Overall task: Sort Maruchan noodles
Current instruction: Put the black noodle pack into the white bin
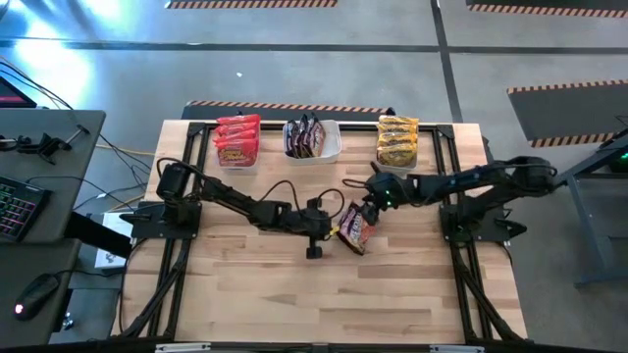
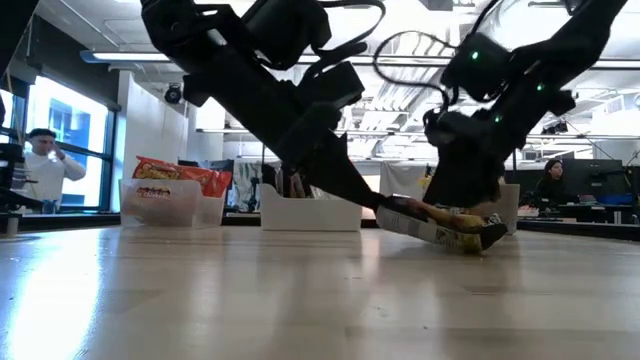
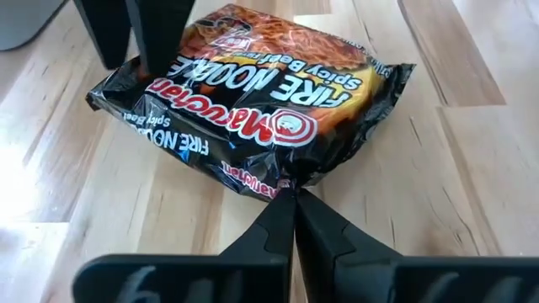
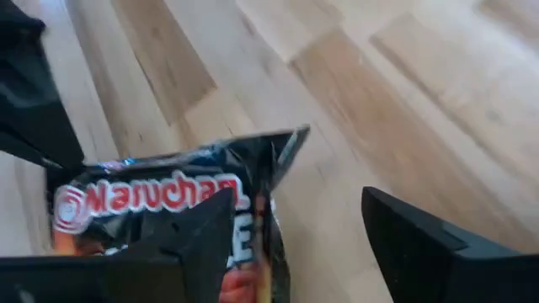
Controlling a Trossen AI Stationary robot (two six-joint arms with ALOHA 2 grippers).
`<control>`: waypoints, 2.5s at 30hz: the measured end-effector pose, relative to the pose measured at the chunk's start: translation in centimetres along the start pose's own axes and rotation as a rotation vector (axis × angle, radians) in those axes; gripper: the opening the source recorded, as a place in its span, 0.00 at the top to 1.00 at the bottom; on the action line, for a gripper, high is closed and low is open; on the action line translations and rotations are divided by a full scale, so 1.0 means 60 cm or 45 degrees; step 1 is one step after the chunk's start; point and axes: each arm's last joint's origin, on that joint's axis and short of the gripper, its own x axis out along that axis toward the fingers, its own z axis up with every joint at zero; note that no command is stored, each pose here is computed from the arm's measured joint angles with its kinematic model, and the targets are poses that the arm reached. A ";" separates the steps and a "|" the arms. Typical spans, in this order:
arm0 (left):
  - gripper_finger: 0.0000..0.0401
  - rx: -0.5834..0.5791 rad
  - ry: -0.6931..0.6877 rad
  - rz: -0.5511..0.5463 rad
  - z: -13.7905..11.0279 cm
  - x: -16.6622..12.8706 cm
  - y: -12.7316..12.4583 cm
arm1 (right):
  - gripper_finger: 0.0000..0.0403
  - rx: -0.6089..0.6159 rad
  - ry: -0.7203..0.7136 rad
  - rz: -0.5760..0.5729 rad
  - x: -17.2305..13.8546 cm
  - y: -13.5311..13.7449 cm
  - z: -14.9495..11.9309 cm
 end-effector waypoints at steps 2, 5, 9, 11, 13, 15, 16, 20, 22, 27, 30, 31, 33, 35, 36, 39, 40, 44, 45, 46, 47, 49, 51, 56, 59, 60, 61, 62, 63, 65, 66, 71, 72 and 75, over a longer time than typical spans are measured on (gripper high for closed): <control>1.00 0.000 0.003 0.000 0.000 0.000 0.000 | 0.40 0.016 0.031 0.022 0.011 -0.006 -0.001; 1.00 0.001 0.003 0.005 0.000 0.000 0.000 | 0.43 0.029 0.075 0.104 0.027 -0.008 -0.004; 1.00 0.018 0.005 0.008 -0.001 0.000 0.000 | 0.52 0.043 0.093 0.198 0.038 -0.006 -0.004; 1.00 0.020 0.005 0.009 -0.001 0.000 0.000 | 0.59 0.039 0.095 0.207 0.040 -0.006 -0.005; 1.00 0.020 0.006 0.009 -0.001 0.000 0.000 | 0.67 0.015 0.094 0.213 0.041 -0.006 -0.005; 1.00 0.020 0.006 0.010 -0.001 0.000 0.000 | 0.77 -0.009 0.088 0.217 0.040 -0.005 -0.004; 1.00 0.020 0.007 0.011 -0.001 0.000 0.001 | 0.82 -0.025 0.084 0.220 0.040 -0.005 -0.003; 1.00 -0.006 0.027 0.028 -0.002 -0.001 0.008 | 0.98 -0.143 0.059 0.227 0.041 0.000 -0.003; 1.00 -0.041 0.062 0.041 -0.001 -0.008 0.017 | 0.97 -0.221 0.036 0.229 0.041 0.007 -0.005; 1.00 -0.168 0.153 0.068 0.008 -0.039 0.044 | 0.99 -0.371 -0.036 0.187 0.042 0.029 -0.012; 1.00 -0.264 0.169 0.003 0.016 -0.056 0.060 | 1.00 -0.450 -0.086 0.124 0.042 0.042 -0.017; 1.00 -0.308 0.157 -0.040 0.018 -0.057 0.063 | 1.00 -0.477 -0.104 0.098 0.042 0.046 -0.019; 1.00 -0.396 0.150 -0.129 0.011 -0.061 0.070 | 1.00 -0.539 -0.151 0.054 0.040 0.057 -0.023; 0.98 -0.486 0.116 -0.211 0.004 -0.058 0.078 | 1.00 -0.597 -0.211 0.003 0.039 0.069 -0.027; 0.97 -0.531 0.108 -0.240 -0.003 -0.058 0.083 | 1.00 -0.621 -0.231 -0.020 0.038 0.074 -0.029; 0.94 -0.662 0.074 -0.294 -0.022 -0.056 0.099 | 1.00 -0.673 -0.289 -0.095 0.035 0.087 -0.036; 0.93 -0.695 0.060 -0.312 -0.026 -0.056 0.104 | 1.00 -0.684 -0.300 -0.116 0.034 0.089 -0.038; 0.86 -0.797 0.059 -0.374 -0.038 -0.057 0.118 | 1.00 -0.700 -0.346 -0.153 0.032 0.099 -0.042; 0.84 -0.812 0.065 -0.373 -0.039 -0.056 0.120 | 1.00 -0.705 -0.360 -0.155 0.031 0.101 -0.042; 0.81 -0.825 0.065 -0.374 -0.040 -0.055 0.121 | 1.00 -0.709 -0.372 -0.155 0.030 0.103 -0.042; 0.78 -0.835 0.069 -0.381 -0.040 -0.055 0.120 | 1.00 -0.714 -0.388 -0.154 0.029 0.106 -0.042; 0.72 -0.839 0.067 -0.404 -0.039 -0.055 0.119 | 1.00 -0.725 -0.423 -0.170 0.028 0.110 -0.042; 0.66 -0.835 0.077 -0.426 -0.040 -0.056 0.122 | 1.00 -0.746 -0.449 -0.183 0.026 0.115 -0.043; 0.53 -0.826 0.121 -0.449 -0.051 -0.058 0.150 | 1.00 -0.778 -0.486 -0.193 0.023 0.123 -0.044; 0.49 -0.790 0.124 -0.490 -0.056 -0.061 0.168 | 1.00 -0.779 -0.489 -0.198 0.023 0.124 -0.045; 0.49 -0.779 0.116 -0.502 -0.056 -0.062 0.173 | 1.00 -0.779 -0.489 -0.198 0.023 0.124 -0.045; 0.49 -0.775 0.110 -0.503 -0.057 -0.063 0.179 | 1.00 -0.780 -0.489 -0.199 0.023 0.124 -0.045; 0.49 -0.773 0.105 -0.500 -0.058 -0.063 0.186 | 1.00 -0.786 -0.489 -0.202 0.023 0.123 -0.045; 0.49 -0.775 0.100 -0.506 -0.059 -0.064 0.192 | 1.00 -0.791 -0.490 -0.205 0.023 0.123 -0.045; 0.49 -0.800 0.086 -0.540 -0.060 -0.067 0.205 | 1.00 -0.797 -0.490 -0.207 0.023 0.123 -0.045; 0.49 -0.821 0.077 -0.563 -0.060 -0.068 0.211 | 1.00 -0.801 -0.491 -0.207 0.023 0.124 -0.045; 0.47 -0.874 -0.024 -0.600 -0.044 -0.069 0.214 | 1.00 -0.800 -0.511 -0.199 0.022 0.125 -0.043; 0.46 -0.870 -0.036 -0.604 -0.041 -0.069 0.212 | 1.00 -0.809 -0.515 -0.200 0.022 0.126 -0.042; 0.41 -0.856 -0.039 -0.609 -0.038 -0.068 0.203 | 1.00 -0.819 -0.530 -0.196 0.021 0.127 -0.041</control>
